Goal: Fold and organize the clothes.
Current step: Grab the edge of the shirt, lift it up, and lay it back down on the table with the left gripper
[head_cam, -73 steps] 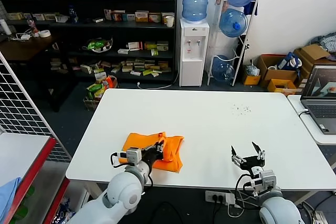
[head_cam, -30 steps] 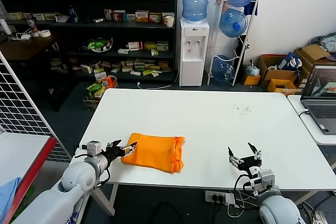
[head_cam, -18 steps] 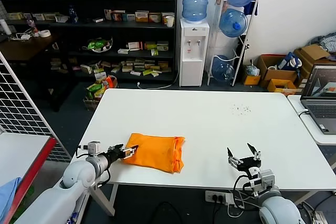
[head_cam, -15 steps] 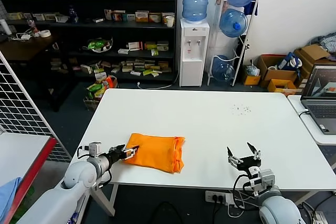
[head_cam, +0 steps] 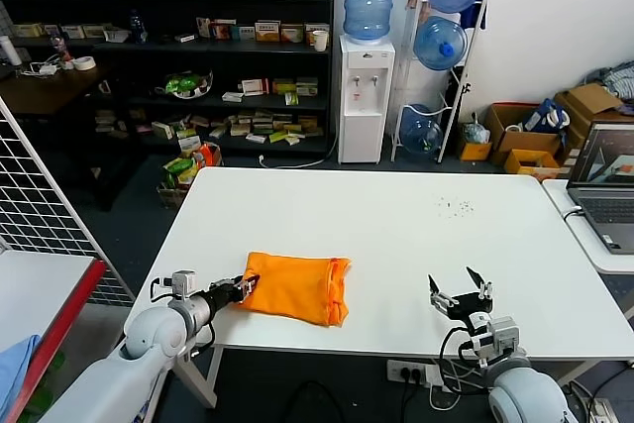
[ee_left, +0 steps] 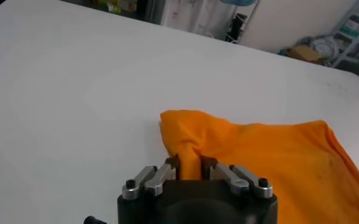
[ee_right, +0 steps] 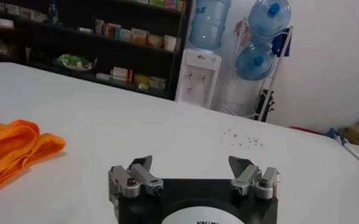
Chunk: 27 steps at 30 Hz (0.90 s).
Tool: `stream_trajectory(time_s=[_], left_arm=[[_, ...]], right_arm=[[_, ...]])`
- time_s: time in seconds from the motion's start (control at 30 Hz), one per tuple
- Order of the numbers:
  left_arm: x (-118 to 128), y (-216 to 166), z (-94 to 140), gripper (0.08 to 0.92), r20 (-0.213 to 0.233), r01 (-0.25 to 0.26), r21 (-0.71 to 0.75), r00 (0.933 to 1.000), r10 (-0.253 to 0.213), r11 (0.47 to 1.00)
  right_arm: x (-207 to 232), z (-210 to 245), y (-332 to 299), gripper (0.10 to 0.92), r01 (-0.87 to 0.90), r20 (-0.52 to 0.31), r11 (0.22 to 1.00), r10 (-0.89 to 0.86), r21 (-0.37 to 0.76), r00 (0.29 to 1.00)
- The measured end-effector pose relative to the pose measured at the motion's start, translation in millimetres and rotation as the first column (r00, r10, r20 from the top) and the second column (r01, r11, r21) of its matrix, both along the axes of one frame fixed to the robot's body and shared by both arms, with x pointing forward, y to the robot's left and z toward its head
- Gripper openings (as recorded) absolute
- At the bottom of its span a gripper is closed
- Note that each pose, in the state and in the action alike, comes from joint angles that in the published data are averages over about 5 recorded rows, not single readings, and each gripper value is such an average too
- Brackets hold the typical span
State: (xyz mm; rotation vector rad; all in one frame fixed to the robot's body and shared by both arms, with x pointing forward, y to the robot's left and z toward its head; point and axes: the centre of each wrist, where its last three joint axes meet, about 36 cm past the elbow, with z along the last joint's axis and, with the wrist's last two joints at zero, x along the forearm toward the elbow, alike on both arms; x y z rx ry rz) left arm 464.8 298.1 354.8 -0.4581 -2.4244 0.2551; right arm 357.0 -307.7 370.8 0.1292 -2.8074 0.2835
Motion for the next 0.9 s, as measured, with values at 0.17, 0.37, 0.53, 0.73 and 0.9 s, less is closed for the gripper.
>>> stream_trajectory(time_s=[0.17,0.37,0.53,0.73,0.9], left_arm=[[-4.3,1.8,5.1,0.17,0.022,-0.017,0.021,0.9996,0.016,1.0],[-11.0,9.9,15.2,0.138,0.051,-0.057,0.103,0.9973,0.052,0.993],[-15.6,30.0,25.7,0.138,0.077,-0.114,0.21,0.992,0.1,0.971],[-18.3,70.6,38.3,0.138,0.126,-0.199,0.354,0.9783,0.165,0.914],[-14.1,109.5,54.4,0.138,0.214,-0.294,0.467,0.9526,0.216,0.834]], right_arm=[[1.4,-0.8,3.6,0.823,0.0,0.005,1.0,0.0,0.0,1.0],[3.4,-1.7,10.3,0.823,-0.004,0.015,1.0,0.004,0.005,1.0],[5.3,-1.5,15.8,0.823,-0.014,0.019,1.0,0.014,0.009,1.0],[6.7,1.9,23.0,0.823,-0.037,0.032,0.999,0.036,0.005,0.999],[6.6,4.6,26.9,0.823,-0.053,0.041,0.999,0.052,0.005,0.998]])
